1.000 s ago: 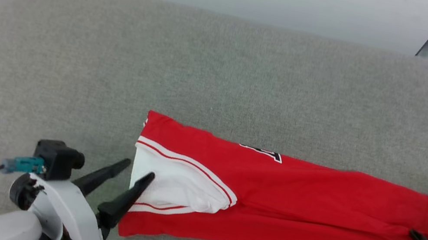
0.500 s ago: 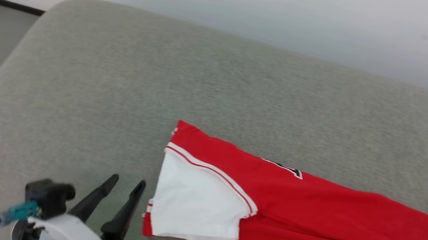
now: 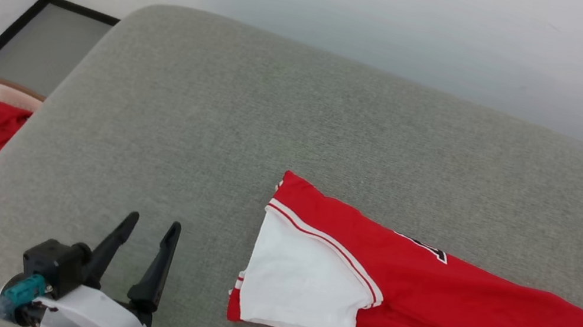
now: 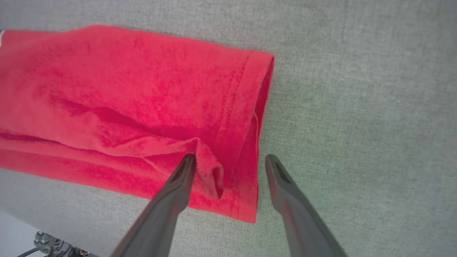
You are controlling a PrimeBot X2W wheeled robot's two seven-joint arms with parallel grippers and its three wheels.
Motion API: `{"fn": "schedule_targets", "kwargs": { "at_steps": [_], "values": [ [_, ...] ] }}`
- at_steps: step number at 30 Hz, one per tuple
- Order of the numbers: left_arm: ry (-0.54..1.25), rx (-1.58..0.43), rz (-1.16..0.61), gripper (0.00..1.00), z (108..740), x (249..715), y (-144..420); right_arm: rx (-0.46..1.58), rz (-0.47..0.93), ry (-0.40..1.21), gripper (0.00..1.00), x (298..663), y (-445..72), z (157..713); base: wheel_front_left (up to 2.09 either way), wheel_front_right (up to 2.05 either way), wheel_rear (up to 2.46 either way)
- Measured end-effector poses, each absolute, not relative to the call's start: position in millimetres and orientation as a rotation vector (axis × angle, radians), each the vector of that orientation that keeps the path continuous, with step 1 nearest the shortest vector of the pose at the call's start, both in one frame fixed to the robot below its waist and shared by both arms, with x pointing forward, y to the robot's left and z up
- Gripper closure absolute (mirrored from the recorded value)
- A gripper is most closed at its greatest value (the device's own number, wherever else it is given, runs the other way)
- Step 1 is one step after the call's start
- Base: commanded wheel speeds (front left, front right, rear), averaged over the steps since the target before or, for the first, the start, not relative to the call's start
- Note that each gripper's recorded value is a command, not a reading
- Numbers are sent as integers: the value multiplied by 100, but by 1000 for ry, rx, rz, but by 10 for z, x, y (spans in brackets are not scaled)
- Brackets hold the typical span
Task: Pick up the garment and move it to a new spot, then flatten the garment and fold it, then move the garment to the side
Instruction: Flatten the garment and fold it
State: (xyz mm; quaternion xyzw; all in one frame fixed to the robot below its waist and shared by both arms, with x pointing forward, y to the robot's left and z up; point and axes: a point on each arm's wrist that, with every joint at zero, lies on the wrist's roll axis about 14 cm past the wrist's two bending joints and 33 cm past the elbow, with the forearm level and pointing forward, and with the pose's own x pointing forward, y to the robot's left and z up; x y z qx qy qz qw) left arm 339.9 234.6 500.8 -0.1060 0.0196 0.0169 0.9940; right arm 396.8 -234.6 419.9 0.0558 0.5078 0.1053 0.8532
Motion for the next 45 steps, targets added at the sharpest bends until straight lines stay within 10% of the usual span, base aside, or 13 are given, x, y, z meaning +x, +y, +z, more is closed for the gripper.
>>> {"fn": "schedule_targets", "kwargs": {
  "at_steps": [13, 16, 17, 29, 45],
  "values": [
    [37, -191, 49, 0, 4908, 3463, 2351, 126, 172, 1133, 0, 4067, -2332, 3919, 0, 0, 0],
    [42, -198, 44, 0, 4878, 3489, 2335, 120, 173, 1145, 62, 4080, -2315, 3881, 0, 0, 0],
    [44, -202, 42, 0, 4869, 3493, 2331, 120, 174, 1146, 100, 4085, -2312, 3874, 0, 0, 0],
    [47, -186, 23, 0, 4835, 3584, 2319, 187, 130, 1043, 100, 4160, -2440, 3983, 0, 0, 0],
    [54, -140, -109, 0, 4775, 3992, 1955, 154, -283, 818, 100, 3916, -4038, 4538, 0, 0, 0]
  ]
}}
